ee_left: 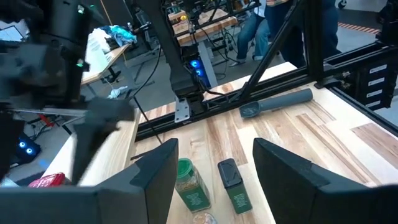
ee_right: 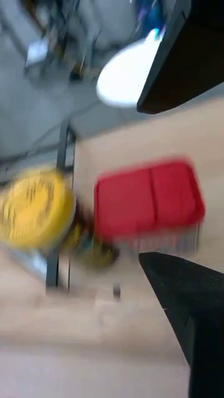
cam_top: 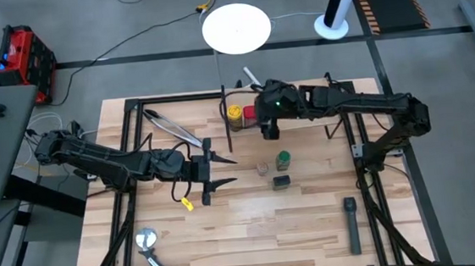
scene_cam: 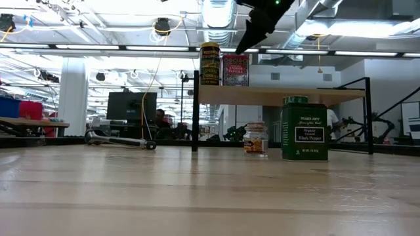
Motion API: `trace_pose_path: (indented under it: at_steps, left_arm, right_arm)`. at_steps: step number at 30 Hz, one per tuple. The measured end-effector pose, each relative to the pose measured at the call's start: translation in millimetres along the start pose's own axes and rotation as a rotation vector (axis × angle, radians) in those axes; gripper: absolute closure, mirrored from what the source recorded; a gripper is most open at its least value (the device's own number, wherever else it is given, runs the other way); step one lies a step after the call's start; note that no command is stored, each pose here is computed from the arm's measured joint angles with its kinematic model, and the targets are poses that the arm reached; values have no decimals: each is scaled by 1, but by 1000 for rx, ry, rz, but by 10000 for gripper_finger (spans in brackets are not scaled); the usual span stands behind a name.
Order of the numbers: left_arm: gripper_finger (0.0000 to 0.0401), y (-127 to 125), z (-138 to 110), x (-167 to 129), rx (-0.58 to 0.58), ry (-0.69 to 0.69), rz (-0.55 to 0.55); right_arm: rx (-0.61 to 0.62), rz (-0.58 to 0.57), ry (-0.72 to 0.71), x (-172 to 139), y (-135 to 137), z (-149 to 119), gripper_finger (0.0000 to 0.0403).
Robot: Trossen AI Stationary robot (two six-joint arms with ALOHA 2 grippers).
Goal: Shelf spices
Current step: Remove the red seasoning can from the shelf
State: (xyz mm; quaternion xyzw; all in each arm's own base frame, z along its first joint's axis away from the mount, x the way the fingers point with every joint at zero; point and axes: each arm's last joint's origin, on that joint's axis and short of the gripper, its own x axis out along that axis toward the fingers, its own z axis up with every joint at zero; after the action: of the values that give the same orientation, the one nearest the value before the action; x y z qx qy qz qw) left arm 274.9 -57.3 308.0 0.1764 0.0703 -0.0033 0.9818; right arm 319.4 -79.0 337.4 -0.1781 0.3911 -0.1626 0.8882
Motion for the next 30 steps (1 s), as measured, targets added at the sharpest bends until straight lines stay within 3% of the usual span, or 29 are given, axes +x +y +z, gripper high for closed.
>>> trace_pose_path:
  at_steps: [4, 12, 18, 30]
  left_arm:
    - [200, 0, 0, 0, 4, 0, 0]
    - [200, -1, 1, 0, 28, -21, -54]
    - [200, -1, 1, 0, 33, -23, -51]
    - [200, -1, 0, 0, 27, -15, -53]
  right_arm:
    - [-3, 115, -23, 2, -2, -3, 22]
    - [30, 138, -12, 9, -26, -15, 23]
    - [53, 239, -61, 11, -35, -19, 23]
    - [60, 295, -78, 10, -33, -18, 24]
